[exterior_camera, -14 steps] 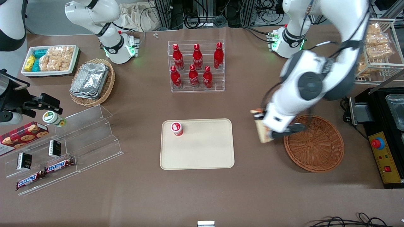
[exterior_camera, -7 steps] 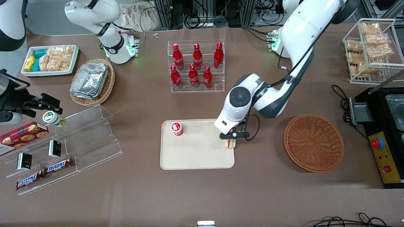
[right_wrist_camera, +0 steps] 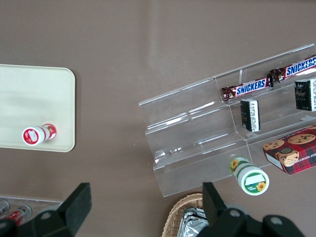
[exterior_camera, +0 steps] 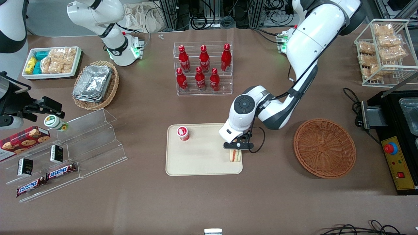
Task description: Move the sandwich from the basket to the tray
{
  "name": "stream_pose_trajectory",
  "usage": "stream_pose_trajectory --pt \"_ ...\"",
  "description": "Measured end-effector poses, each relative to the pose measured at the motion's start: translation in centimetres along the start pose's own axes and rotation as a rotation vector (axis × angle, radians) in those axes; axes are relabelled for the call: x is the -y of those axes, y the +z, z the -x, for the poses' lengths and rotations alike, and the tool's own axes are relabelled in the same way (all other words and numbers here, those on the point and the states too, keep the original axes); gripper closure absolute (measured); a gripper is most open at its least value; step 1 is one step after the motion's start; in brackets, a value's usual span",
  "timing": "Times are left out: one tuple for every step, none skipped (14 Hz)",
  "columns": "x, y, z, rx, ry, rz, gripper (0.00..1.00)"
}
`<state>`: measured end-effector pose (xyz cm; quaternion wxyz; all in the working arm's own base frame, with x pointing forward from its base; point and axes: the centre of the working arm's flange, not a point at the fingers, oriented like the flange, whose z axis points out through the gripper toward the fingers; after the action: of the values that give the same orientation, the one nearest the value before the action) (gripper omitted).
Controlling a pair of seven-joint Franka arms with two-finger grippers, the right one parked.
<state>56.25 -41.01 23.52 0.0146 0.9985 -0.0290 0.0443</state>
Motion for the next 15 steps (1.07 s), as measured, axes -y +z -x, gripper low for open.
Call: stream_pose_trajectory --pt "0.0 0.5 0.0 -0.004 0.009 -0.002 0.71" --pt "-0.1 0.8 0.0 -0.008 0.014 -0.001 0.61" --pt "-0.1 0.7 -0.1 -0.011 0.013 0.001 0.52" --pt "-0.1 0.3 -0.4 -0.019 0.010 0.004 0.41" --pt "-0.1 -0.5 -0.9 -0.035 0.006 0.009 0.33" --pt "0.0 -2.0 -1.5 -0.056 0.000 0.013 0.24" --pt "0.3 -4.0 -2.2 -0.075 -0.016 0.012 0.13" --pt "0.8 -6.5 -2.9 -0.092 -0.039 0.013 0.02" --pt "1.6 -9.2 -3.6 -0.108 -0.068 0.018 0.00" --pt "2.8 -12.0 -4.2 -0.117 -0.101 0.014 0.00" --pt "4.5 -14.6 -4.8 -0.117 -0.131 0.008 0.00" --pt "6.4 -17.0 -5.3 -0.109 -0.148 0.011 0.00" --pt "8.4 -19.3 -5.7 -0.088 -0.148 0.023 0.00" --pt "10.6 -21.4 -5.9 -0.056 -0.133 0.036 0.00" --pt "12.8 -23.6 -5.9 -0.018 -0.111 0.051 0.00"
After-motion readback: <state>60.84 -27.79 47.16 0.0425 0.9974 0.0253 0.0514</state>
